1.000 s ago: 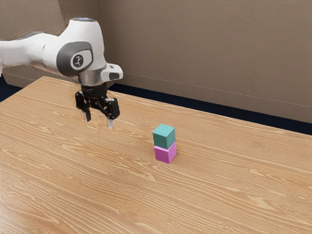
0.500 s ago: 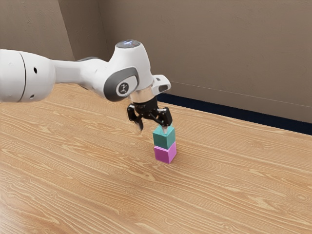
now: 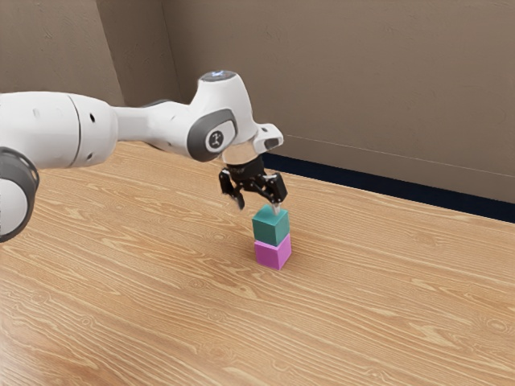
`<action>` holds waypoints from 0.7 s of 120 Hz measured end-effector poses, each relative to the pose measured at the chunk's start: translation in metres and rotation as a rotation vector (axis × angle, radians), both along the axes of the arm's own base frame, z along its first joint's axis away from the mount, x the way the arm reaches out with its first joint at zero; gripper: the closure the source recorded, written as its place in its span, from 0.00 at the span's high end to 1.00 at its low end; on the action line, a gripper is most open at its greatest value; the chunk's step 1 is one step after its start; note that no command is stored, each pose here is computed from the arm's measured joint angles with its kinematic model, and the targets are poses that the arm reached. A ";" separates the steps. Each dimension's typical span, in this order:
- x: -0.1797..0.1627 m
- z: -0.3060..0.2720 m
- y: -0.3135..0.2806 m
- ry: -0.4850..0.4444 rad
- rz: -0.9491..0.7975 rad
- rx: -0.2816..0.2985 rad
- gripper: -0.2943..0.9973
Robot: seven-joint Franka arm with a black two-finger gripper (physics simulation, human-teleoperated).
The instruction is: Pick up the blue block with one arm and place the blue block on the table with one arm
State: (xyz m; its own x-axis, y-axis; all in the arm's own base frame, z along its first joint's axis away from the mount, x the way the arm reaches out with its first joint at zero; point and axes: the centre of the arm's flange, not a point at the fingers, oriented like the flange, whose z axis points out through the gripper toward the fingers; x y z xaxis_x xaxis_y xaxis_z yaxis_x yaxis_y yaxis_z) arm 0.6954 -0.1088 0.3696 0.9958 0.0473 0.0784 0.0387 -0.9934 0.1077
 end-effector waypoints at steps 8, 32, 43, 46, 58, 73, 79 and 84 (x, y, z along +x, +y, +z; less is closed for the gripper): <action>0.001 -0.003 -0.002 0.005 -0.027 0.001 0.77; 0.004 -0.019 -0.004 0.030 -0.091 -0.001 0.77; 0.005 -0.026 -0.008 0.038 -0.119 -0.004 0.77; 0.004 -0.027 -0.010 0.040 -0.127 -0.004 0.77; 0.003 -0.028 -0.019 0.040 -0.159 -0.002 0.77; 0.005 -0.031 -0.015 0.041 -0.175 0.003 0.77; 0.005 -0.033 -0.011 0.043 -0.175 0.009 0.77; 0.006 -0.034 -0.008 0.044 -0.177 0.012 0.77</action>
State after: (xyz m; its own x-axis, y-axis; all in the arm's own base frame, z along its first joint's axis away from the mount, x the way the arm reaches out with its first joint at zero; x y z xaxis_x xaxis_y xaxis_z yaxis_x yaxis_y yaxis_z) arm 0.7013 -0.1165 0.3353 0.9910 -0.1294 0.0337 -0.1321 -0.9864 0.0977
